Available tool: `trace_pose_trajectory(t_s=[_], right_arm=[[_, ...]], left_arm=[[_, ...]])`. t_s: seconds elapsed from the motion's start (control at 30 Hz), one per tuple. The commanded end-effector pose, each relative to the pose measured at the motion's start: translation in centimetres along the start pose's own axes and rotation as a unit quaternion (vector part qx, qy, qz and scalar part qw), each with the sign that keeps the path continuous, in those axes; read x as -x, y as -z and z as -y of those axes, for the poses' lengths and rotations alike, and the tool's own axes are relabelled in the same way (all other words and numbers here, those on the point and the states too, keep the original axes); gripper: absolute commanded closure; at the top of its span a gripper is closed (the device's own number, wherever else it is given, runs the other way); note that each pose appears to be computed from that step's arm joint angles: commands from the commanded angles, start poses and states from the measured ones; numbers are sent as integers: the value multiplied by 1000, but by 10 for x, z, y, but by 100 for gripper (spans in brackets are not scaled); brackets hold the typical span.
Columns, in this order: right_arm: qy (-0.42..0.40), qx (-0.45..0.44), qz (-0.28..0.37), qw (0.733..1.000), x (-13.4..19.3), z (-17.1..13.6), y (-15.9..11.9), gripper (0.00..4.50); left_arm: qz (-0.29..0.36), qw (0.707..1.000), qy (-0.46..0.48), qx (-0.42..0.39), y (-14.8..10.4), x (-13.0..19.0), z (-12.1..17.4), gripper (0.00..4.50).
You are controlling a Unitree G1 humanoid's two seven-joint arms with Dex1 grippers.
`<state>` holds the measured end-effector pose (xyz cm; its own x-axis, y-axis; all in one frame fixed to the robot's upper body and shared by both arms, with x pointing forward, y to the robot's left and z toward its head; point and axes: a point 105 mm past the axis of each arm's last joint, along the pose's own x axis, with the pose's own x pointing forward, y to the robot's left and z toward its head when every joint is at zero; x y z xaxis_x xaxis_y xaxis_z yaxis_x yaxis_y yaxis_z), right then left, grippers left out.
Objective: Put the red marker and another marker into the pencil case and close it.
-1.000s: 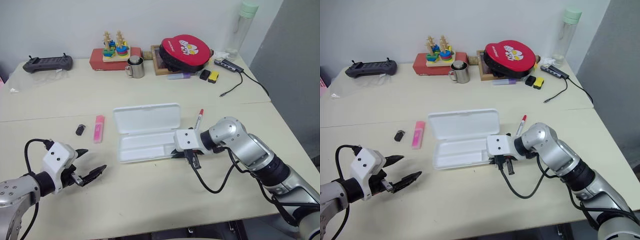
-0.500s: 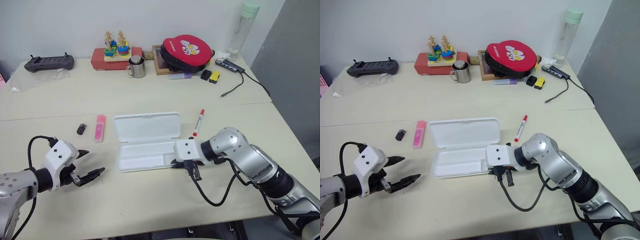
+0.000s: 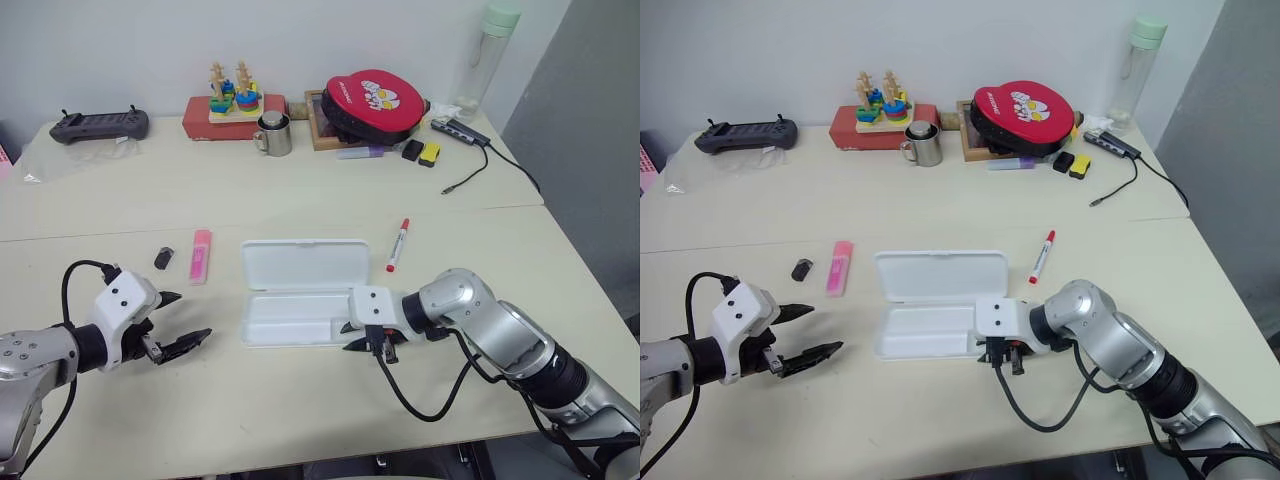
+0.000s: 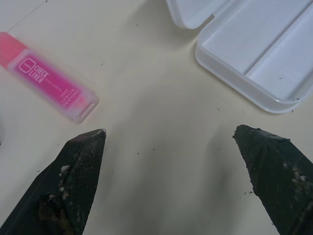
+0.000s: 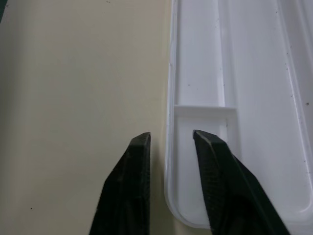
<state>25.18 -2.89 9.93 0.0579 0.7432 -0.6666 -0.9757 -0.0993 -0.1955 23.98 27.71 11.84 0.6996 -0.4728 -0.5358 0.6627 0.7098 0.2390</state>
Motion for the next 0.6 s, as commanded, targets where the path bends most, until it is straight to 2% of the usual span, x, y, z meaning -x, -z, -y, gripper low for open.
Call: trace_pose_trajectory(t_s=[0.03, 0.07, 0.3, 0.47, 0.6], right_arm=[[2, 16, 9, 1000, 4, 1, -9, 204], [2, 16, 9, 1000, 5, 1, -9, 189], [13, 20, 25, 999, 33, 20, -23, 5], [6, 10, 30, 999, 52, 22, -24, 5], [9, -7, 17, 1000, 68, 22, -14, 5]], left_arm=[[2, 1000, -3, -16, -4, 1, -3, 0], [2, 1000, -3, -16, -4, 1, -3, 0], [15, 1000, 8, -10, -8, -4, 2, 0], [21, 999, 26, -8, -14, 0, 6, 0], [38, 998, 44, -6, -28, 8, 11, 0]])
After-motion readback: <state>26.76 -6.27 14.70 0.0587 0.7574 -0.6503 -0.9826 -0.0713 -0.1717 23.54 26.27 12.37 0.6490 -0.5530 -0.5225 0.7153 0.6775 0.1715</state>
